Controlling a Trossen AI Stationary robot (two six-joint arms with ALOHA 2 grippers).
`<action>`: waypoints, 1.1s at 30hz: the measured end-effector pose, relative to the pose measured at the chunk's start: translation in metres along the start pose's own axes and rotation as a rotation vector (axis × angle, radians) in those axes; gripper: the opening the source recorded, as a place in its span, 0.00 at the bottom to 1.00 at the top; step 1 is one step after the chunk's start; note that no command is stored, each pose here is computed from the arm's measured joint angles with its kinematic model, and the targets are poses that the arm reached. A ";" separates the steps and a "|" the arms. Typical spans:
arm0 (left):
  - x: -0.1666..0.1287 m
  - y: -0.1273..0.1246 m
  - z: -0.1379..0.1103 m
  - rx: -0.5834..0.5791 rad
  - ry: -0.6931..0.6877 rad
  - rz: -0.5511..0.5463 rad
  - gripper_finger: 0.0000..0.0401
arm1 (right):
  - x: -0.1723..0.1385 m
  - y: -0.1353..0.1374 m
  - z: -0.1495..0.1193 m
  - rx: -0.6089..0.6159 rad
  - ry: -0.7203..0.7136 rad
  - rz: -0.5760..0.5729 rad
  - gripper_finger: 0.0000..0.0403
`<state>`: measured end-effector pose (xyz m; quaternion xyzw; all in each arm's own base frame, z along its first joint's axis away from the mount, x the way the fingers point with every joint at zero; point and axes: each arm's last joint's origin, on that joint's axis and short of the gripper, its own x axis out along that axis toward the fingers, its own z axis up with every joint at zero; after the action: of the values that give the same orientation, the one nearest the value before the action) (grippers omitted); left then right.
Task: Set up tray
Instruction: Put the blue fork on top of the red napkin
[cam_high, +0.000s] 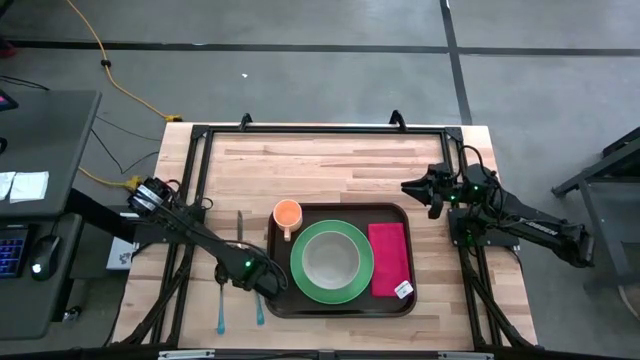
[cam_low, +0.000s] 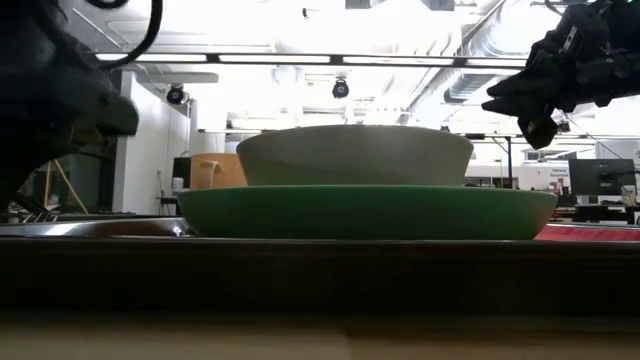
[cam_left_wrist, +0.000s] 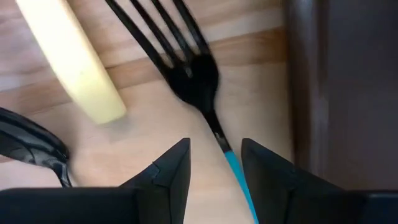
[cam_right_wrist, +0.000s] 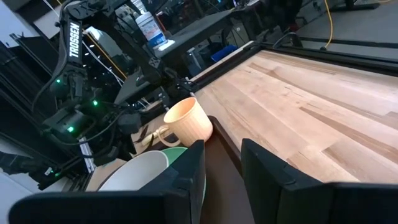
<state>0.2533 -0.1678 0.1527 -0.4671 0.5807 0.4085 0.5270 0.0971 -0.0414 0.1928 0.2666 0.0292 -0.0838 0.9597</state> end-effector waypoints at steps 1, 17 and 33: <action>0.003 0.000 0.000 -0.001 -0.002 0.009 0.43 | 0.000 0.000 0.000 0.000 0.000 0.000 0.21; 0.015 -0.005 0.000 0.023 -0.001 0.015 0.43 | 0.000 0.000 0.001 -0.002 -0.006 0.003 0.21; 0.015 -0.004 0.001 0.023 -0.019 0.037 0.43 | 0.000 0.000 0.001 -0.002 -0.006 0.003 0.21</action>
<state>0.2567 -0.1699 0.1374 -0.4463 0.5890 0.4158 0.5300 0.0971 -0.0414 0.1934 0.2653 0.0262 -0.0830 0.9602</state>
